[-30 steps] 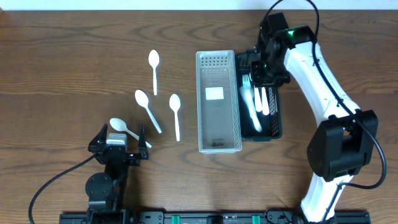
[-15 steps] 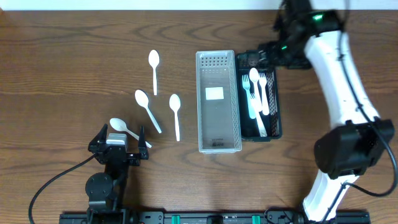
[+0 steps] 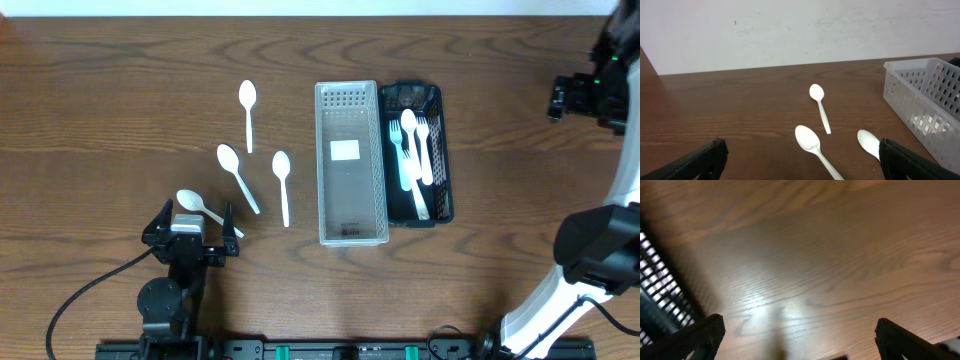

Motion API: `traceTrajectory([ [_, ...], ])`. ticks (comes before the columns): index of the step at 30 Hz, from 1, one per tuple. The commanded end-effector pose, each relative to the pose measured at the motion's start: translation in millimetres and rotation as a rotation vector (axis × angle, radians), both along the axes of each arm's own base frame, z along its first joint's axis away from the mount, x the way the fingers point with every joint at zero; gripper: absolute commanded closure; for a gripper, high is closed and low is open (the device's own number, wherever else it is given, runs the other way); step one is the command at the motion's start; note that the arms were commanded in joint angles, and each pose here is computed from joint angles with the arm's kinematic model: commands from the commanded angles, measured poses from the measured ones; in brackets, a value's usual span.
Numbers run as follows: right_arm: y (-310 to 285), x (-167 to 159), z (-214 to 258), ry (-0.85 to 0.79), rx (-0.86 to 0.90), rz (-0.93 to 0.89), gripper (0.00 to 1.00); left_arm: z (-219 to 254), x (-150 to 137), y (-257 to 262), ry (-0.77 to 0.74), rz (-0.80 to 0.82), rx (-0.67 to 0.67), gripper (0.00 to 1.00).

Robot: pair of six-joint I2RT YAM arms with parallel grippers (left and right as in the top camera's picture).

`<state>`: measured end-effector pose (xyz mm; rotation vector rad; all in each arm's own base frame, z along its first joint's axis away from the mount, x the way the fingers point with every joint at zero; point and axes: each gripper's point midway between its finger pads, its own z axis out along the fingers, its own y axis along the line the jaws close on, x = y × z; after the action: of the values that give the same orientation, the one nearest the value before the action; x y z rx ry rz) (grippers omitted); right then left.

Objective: Pack container
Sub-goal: 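Carry the white fork into the black basket and release it, then withdraw the right gripper to the right side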

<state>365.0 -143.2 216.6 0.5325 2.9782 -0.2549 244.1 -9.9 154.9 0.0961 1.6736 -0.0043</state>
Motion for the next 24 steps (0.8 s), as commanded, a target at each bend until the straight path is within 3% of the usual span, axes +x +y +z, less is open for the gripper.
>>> traceTrajectory([
  [1, -14.5, -2.7, -1.7, -0.018, 0.019, -0.026, 0.01, -15.4, 0.0, 0.7, 0.037, 0.002, 0.001, 0.02],
  [9, -40.3, 18.9, -32.9, -0.099, 0.018, -0.072, 0.01, -15.4, 0.0, 0.7, 0.037, 0.002, 0.002, 0.02],
  [24, -25.6, 15.2, -109.7, -0.043, 0.094, -0.062, 0.01, -15.4, 0.0, 0.8, 0.037, 0.003, 0.002, 0.02],
])
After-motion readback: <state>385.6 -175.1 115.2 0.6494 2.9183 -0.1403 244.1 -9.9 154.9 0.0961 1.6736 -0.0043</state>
